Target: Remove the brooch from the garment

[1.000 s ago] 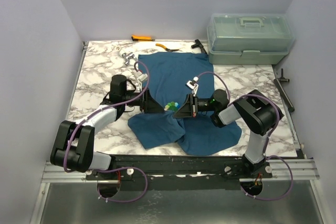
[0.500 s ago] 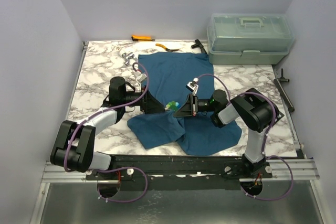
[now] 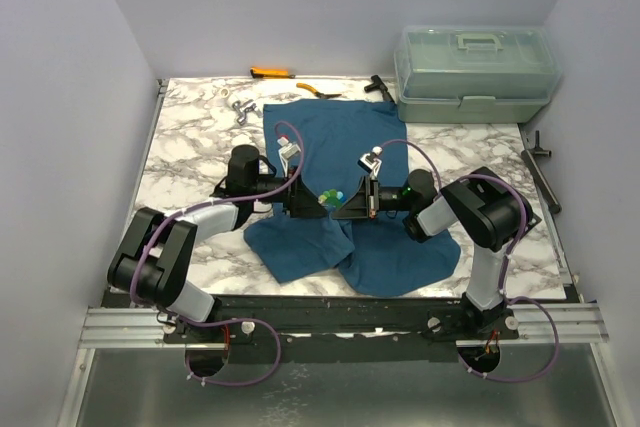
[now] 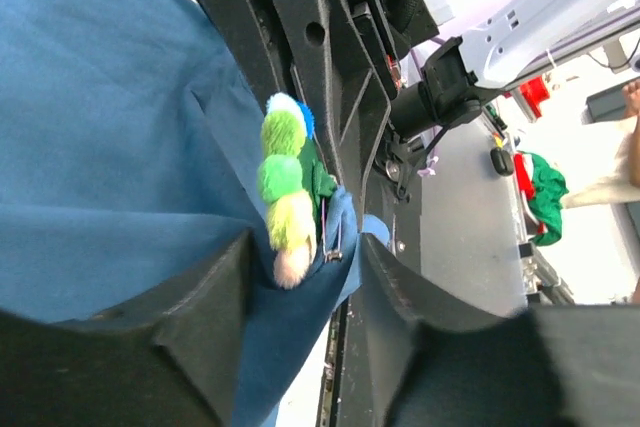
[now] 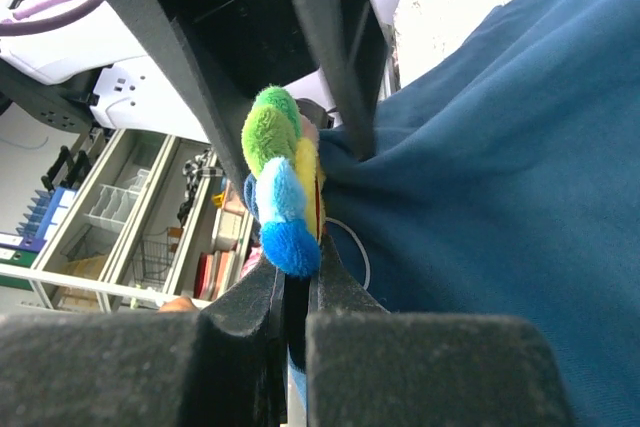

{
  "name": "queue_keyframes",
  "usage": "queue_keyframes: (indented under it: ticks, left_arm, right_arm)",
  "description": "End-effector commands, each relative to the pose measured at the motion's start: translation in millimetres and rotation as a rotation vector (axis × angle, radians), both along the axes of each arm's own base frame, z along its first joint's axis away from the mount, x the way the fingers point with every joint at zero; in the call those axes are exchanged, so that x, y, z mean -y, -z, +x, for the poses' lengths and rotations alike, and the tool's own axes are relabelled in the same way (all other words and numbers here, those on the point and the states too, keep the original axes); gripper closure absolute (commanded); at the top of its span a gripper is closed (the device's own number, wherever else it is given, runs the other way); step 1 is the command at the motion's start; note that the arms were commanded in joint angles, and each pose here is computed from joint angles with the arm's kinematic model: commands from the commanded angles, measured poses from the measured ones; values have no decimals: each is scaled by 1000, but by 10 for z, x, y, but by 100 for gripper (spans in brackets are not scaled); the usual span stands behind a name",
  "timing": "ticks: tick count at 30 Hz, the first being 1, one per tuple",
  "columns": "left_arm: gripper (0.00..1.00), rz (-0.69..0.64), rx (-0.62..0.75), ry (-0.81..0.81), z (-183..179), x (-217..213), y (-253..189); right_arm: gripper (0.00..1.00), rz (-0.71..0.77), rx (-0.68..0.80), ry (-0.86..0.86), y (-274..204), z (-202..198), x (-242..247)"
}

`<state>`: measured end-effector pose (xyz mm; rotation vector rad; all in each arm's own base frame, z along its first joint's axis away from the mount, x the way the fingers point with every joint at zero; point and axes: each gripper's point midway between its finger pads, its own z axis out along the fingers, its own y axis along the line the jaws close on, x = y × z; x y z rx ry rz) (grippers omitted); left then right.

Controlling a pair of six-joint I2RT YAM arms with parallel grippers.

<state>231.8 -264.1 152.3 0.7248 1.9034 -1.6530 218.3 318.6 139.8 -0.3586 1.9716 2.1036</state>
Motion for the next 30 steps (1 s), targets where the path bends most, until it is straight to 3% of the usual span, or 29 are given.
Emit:
queue_keyframes:
  ticks: [1, 6, 8, 9, 12, 16, 20, 25, 30]
  left_arm:
    - [60, -33, 82, 18, 90, 104, -135]
    - [83, -50, 97, 10, 126, 118, -177]
    - [93, -55, 99, 14, 124, 120, -202]
    - [99, -57, 97, 15, 125, 121, -217]
    - [100, -64, 90, 34, 88, 110, -242]
    - [100, -61, 65, 70, -12, 85, -194]
    - [100, -37, 28, 100, -103, 63, -96]
    - [100, 92, 1, 137, -152, 38, 116]
    - [100, 226, 136, 272, -281, 31, 211]
  right_arm:
    - [99, 127, 217, 22, -305, 0, 27]
    - [99, 128, 222, 29, -302, 10, 51]
    - [90, 124, 233, 20, -285, 3, 61]
    - [78, 120, 239, 13, -275, -3, 74]
    - [55, 104, 266, 14, -243, 29, 167]
    - [44, 78, 310, 44, -232, 160, 419]
    - [38, 13, 380, 54, -207, 228, 560]
    - [37, -248, 539, 56, -31, 461, 580]
    - [37, -303, 604, -27, -53, 473, 592]
